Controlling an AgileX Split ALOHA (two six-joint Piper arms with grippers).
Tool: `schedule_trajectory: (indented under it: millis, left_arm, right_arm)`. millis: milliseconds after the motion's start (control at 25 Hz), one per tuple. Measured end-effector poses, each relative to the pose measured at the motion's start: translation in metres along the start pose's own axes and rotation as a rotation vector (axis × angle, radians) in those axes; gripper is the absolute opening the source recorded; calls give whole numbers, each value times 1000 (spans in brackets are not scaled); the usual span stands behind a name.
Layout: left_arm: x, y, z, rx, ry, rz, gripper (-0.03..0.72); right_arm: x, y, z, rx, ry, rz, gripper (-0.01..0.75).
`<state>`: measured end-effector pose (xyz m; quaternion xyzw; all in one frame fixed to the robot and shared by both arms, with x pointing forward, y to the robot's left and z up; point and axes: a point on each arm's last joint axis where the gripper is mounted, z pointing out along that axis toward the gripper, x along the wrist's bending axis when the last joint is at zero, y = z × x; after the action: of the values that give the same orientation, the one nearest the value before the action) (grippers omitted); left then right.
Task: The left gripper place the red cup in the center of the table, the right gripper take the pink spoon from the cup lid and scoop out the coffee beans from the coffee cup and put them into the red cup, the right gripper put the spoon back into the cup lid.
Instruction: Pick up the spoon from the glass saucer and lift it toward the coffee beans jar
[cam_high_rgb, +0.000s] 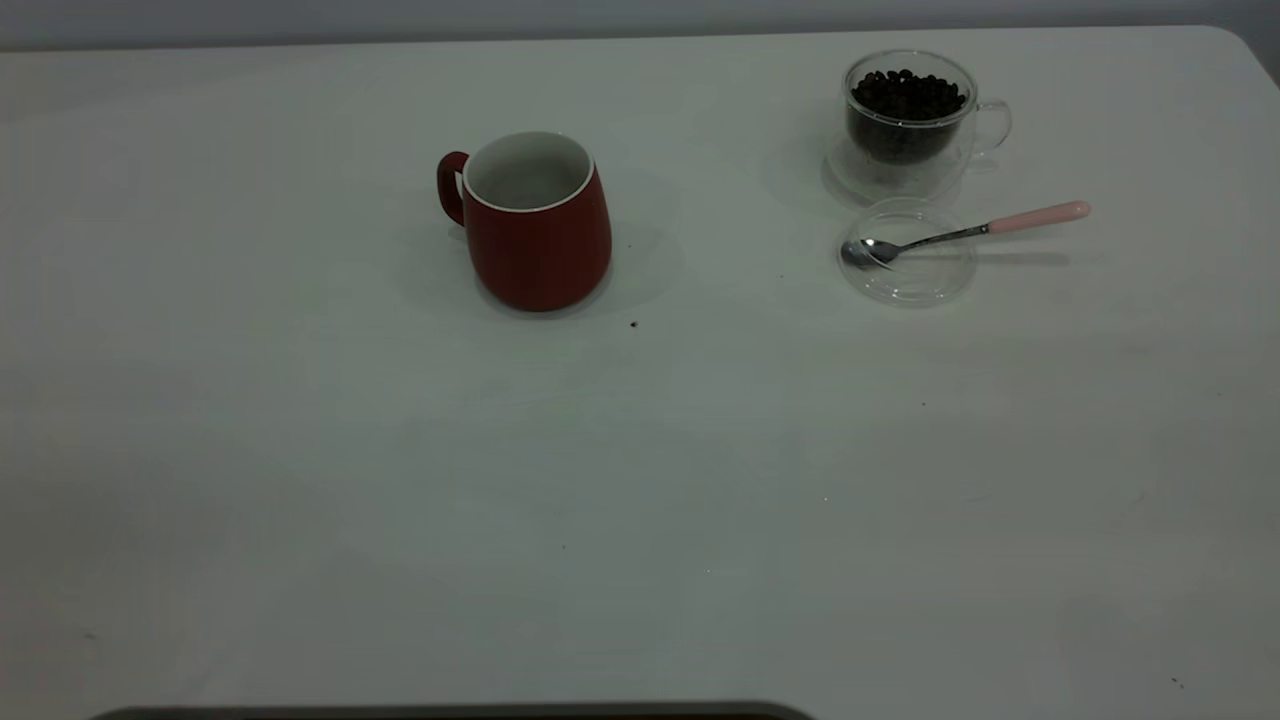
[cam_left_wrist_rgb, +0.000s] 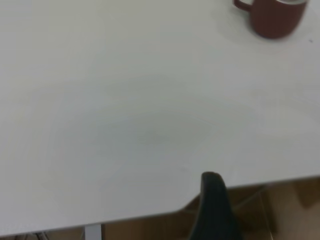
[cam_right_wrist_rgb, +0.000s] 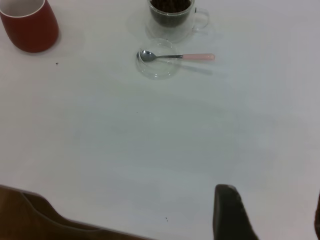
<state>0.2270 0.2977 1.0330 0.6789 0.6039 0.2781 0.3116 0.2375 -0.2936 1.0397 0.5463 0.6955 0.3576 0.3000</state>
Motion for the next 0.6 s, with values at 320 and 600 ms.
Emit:
schedule_trajectory:
  millis: [320, 600]
  left_arm:
    - [-1, -3, -3, -31, 13, -9, 587]
    - [-1, -3, -3, -31, 13, -9, 587]
  right_arm:
    - [0, 0, 0, 0, 0, 0, 436]
    - [0, 0, 0, 0, 0, 0, 436]
